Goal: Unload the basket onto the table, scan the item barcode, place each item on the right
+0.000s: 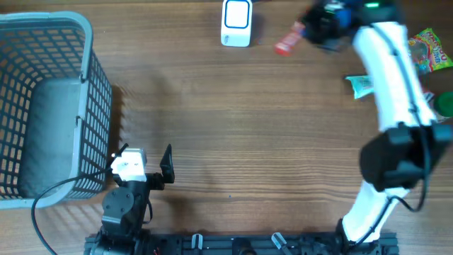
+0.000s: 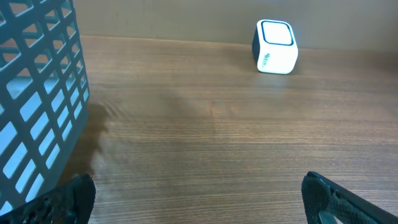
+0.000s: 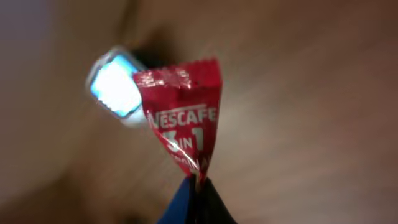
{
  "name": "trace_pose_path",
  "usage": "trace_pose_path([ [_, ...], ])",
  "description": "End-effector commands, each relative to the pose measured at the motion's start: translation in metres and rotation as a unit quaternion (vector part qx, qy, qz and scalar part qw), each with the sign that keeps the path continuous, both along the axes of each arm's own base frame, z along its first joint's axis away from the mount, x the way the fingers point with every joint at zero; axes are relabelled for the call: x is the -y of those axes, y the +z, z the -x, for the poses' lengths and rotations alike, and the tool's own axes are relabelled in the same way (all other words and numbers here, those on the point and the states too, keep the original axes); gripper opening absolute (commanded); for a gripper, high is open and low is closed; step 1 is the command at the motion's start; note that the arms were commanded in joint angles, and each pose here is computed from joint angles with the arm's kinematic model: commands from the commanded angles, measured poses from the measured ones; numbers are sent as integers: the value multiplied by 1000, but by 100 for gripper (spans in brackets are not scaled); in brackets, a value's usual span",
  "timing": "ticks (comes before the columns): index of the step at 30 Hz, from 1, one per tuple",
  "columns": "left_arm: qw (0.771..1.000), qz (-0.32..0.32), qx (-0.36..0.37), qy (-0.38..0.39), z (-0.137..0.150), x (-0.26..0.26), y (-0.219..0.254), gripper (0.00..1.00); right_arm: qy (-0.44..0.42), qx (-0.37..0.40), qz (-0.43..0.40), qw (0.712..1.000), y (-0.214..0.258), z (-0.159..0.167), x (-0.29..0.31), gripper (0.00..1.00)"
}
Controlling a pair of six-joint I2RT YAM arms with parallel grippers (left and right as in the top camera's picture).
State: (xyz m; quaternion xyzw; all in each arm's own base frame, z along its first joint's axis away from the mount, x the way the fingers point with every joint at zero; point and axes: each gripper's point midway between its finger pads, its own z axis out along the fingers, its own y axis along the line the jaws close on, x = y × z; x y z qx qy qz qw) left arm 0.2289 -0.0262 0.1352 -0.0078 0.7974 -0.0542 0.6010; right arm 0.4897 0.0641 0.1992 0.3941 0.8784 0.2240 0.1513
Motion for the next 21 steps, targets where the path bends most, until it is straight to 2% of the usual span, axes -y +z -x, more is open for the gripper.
trace_pose_path([
  [1,1000,-9,3,7,0,-3,0,100,-83,-142,166,972,-38,62,130,5],
  [4,1000,-9,3,7,0,-3,0,100,-157,-265,232,923,-63,126,192,5],
  [7,1000,-9,3,7,0,-3,0,100,-224,-353,217,882,-110,184,232,5],
  [8,1000,-9,3,7,0,-3,0,100,-233,-362,211,878,-119,193,238,5],
  [9,1000,-9,3,7,0,-3,0,100,-245,-370,205,872,-130,202,246,10],
  [10,1000,-9,3,7,0,-3,0,100,-262,-376,197,867,-137,212,256,5],
  [12,1000,-9,3,7,0,-3,0,100,-278,-361,193,869,-134,213,277,5],
  [13,1000,-9,3,7,0,-3,0,100,-269,-344,194,878,-128,207,287,52],
  [14,1000,-9,3,7,0,-3,0,100,-246,-325,194,892,-116,197,291,84],
  [15,1000,-9,3,7,0,-3,0,100,-238,-313,195,899,-106,191,292,92],
  [16,1000,-9,3,7,0,-3,0,100,-228,-296,200,906,-89,186,287,96],
  [18,1000,-9,3,7,0,-3,0,100,-191,-229,192,935,-52,170,263,99],
  [19,1000,-9,3,7,0,-3,0,100,-156,-173,185,955,-27,158,243,100],
  [21,1000,-9,3,7,0,-3,0,100,-88,-60,195,975,36,151,196,100],
])
